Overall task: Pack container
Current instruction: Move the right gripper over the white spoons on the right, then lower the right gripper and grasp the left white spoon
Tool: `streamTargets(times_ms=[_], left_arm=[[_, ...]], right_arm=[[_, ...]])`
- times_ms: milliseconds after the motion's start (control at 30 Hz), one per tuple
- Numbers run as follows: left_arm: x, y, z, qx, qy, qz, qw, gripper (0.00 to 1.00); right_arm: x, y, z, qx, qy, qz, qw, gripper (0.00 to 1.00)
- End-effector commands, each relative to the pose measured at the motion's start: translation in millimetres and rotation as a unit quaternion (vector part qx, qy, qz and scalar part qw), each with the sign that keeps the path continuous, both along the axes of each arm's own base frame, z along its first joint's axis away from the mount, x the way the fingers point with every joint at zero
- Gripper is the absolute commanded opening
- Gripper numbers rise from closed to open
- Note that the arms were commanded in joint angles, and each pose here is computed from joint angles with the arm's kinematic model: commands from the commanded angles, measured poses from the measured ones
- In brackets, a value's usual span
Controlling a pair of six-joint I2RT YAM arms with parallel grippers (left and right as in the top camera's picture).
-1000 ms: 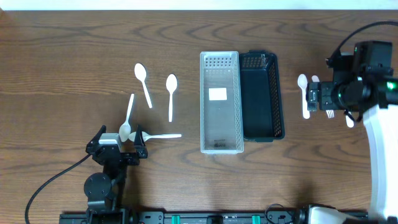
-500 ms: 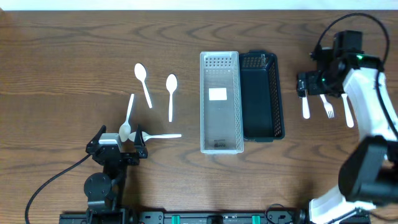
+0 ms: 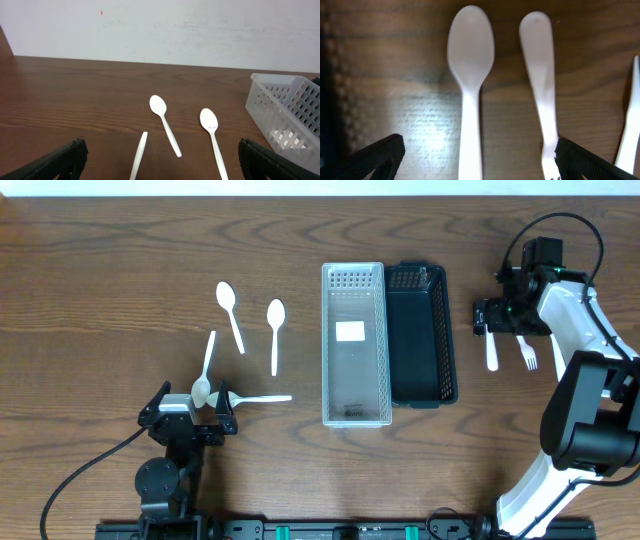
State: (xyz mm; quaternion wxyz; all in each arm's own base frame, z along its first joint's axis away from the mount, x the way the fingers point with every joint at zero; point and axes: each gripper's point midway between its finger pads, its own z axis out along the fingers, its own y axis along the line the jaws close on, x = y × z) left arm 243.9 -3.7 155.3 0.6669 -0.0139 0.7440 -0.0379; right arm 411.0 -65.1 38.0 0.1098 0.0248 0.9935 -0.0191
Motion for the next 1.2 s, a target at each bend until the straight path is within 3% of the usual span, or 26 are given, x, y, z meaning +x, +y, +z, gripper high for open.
streamTargets(times_ms=[0, 267, 1167], left_arm=[[0.3, 0.5, -17.0, -0.002, 0.022, 0.000, 1.000, 0.97], [0.3, 0.5, -17.0, -0.002, 0.022, 0.001, 1.000, 0.98], [0.3, 0.5, -17.0, -0.002, 0.022, 0.000, 1.000, 0.98]], right_arm=[[5.2, -8.1, -3.4, -0.011, -0.007, -0.027, 1.000, 0.99], [22.9, -1.3, 0.9, 0.013, -0.045, -0.031, 0.998, 0.99], [8.9, 22.7, -34.3, 0.019, 0.015, -0.017, 1.000, 0.99]])
